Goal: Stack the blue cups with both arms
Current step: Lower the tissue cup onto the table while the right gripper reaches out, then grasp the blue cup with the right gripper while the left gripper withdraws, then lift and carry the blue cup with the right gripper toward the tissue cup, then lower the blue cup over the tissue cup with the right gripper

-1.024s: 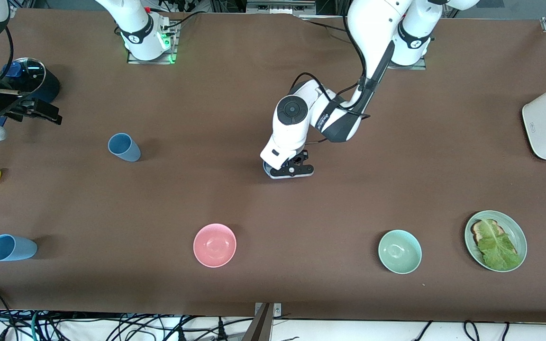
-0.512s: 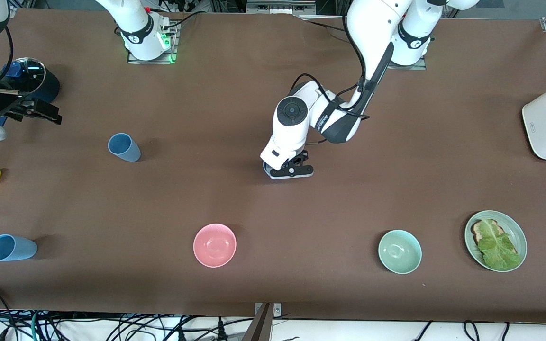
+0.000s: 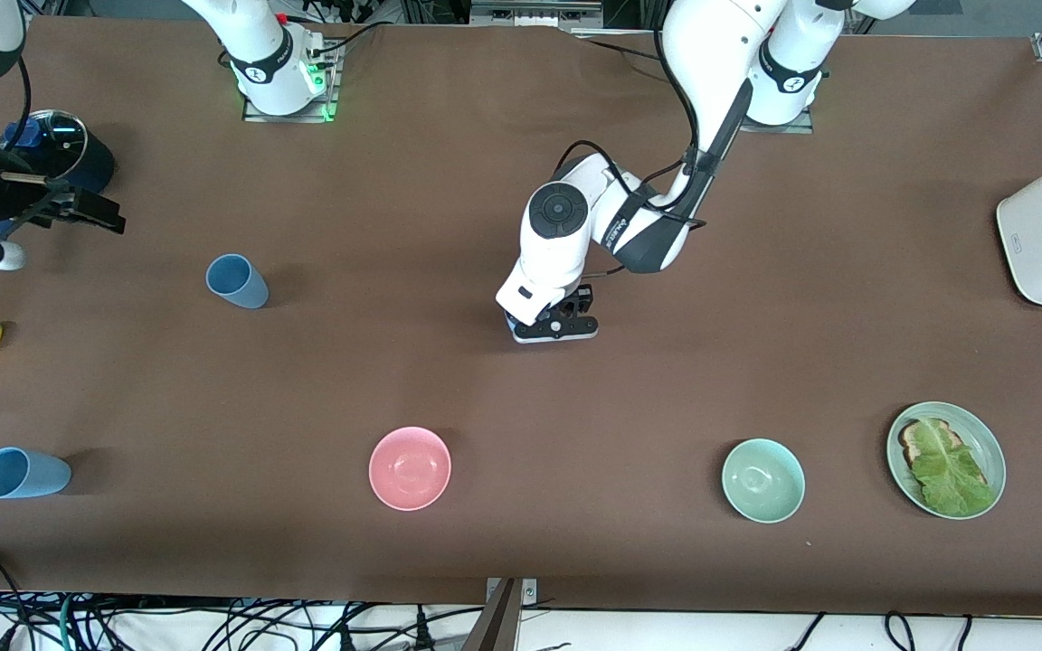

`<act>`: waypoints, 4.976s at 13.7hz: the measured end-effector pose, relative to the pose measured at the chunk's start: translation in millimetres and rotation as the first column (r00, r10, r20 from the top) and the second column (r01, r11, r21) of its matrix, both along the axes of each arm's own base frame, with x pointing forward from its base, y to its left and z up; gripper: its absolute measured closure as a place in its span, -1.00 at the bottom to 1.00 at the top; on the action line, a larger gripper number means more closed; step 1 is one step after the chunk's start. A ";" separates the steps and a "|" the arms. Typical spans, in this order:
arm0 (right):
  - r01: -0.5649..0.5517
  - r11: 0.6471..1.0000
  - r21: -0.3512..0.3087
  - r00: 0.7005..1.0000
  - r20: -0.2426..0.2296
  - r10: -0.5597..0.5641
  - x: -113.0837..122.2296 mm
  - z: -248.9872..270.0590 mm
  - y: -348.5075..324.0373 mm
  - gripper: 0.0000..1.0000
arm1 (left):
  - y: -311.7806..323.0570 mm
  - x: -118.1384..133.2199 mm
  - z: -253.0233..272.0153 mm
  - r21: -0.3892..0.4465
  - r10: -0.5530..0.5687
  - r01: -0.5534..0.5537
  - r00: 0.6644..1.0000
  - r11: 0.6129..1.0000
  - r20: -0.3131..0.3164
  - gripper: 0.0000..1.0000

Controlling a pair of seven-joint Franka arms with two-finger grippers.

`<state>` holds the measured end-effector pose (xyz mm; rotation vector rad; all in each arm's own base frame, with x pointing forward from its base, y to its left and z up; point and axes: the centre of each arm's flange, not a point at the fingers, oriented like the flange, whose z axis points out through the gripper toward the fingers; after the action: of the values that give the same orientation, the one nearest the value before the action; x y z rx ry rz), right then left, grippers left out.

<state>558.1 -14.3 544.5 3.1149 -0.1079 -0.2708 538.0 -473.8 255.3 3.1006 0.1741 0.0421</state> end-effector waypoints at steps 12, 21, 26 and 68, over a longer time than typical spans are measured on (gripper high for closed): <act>-0.023 1.000 -0.012 0.998 0.061 0.024 -28.6 -186.1 -0.4 -1.00 | 63.3 -8.2 175.7 0.038 -0.006 0.007 1.000 0.999 -0.029 -1.00; -0.031 0.999 -0.015 0.997 0.064 0.032 -57.0 -262.5 1.4 -0.97 | 268.9 42.9 335.3 0.041 0.262 -0.265 0.963 0.963 0.058 -1.00; -0.051 0.998 -0.029 0.998 0.024 0.052 -59.2 -291.3 1.1 0.05 | 358.5 55.4 344.6 0.058 0.361 -0.362 0.932 0.930 0.035 -1.00; 0.320 0.938 0.134 0.941 0.071 -0.331 -51.2 -138.3 471.6 0.90 | 482.7 28.1 353.8 -0.004 -0.082 0.082 0.994 0.997 -0.070 -1.00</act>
<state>506.9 457.3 406.1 3.2149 -0.6374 -0.1383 566.1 8.9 609.1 3.1061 0.0481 -0.0688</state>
